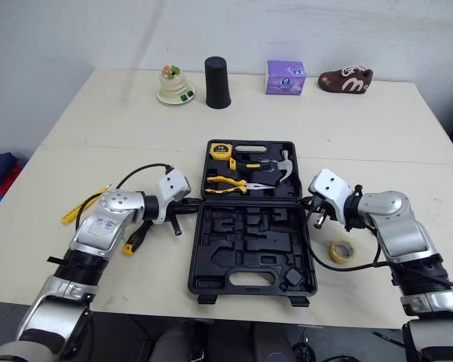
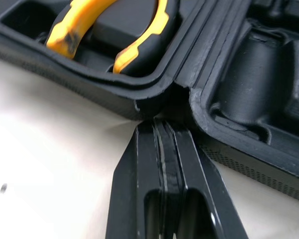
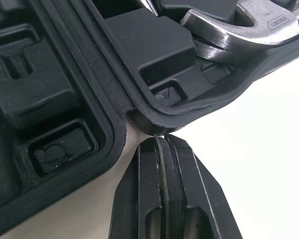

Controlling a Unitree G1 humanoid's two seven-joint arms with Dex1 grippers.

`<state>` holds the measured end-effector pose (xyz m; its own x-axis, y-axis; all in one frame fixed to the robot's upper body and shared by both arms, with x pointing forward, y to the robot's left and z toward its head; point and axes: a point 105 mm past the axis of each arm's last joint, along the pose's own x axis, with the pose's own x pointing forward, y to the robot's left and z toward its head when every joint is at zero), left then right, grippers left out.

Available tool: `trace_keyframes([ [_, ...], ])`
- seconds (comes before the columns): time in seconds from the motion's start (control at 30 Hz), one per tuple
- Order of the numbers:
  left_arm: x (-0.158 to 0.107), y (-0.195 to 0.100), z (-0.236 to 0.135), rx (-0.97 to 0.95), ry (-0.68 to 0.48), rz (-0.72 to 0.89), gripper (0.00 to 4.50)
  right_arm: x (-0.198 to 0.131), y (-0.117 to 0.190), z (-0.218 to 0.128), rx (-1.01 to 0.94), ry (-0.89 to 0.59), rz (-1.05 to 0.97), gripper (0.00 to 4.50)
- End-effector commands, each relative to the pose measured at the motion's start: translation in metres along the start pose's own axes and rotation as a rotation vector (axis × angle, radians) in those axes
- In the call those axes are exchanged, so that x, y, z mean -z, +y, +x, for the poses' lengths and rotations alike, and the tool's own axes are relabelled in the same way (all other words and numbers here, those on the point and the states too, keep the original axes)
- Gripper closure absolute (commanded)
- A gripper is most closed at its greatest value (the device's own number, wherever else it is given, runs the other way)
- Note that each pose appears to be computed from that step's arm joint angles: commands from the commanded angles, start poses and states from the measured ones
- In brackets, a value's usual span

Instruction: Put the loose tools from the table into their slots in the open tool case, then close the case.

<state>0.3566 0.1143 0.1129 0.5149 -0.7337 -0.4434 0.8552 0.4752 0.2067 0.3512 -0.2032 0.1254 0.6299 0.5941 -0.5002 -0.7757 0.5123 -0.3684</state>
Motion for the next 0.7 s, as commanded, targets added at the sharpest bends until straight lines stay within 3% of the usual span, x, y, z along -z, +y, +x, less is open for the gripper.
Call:
trace_keyframes([
  [0.03,-0.006,0.008,-0.008,-0.044,-0.019,0.024,4.48,-0.010,0.005,0.000,-0.027,-0.046,-0.039,4.50],
  [0.1,-0.005,0.008,-0.016,-0.017,-0.007,0.019,4.48,-0.013,-0.001,-0.009,-0.002,-0.060,-0.060,4.50],
  [0.17,-0.010,0.020,-0.032,-0.074,-0.023,0.060,3.87,-0.013,-0.012,-0.029,0.039,-0.058,-0.087,4.50],
  [0.3,-0.019,0.033,-0.087,-0.124,-0.079,0.090,2.34,-0.010,-0.022,-0.085,0.079,-0.107,-0.062,3.15],
  [0.4,-0.019,0.036,-0.124,-0.157,-0.172,0.080,1.01,-0.002,-0.017,-0.117,0.082,-0.119,-0.065,1.68],
  [0.47,-0.006,0.049,-0.170,-0.301,-0.266,0.016,0.04,0.016,-0.024,-0.151,0.209,-0.112,-0.041,0.54],
  [0.5,0.005,0.055,-0.191,-0.379,-0.275,-0.008,0.00,0.025,-0.026,-0.167,0.270,-0.106,-0.038,0.05],
  [0.7,0.072,0.072,-0.298,-0.760,-0.178,-0.122,0.00,0.090,-0.018,-0.246,0.550,0.010,0.061,0.02],
])
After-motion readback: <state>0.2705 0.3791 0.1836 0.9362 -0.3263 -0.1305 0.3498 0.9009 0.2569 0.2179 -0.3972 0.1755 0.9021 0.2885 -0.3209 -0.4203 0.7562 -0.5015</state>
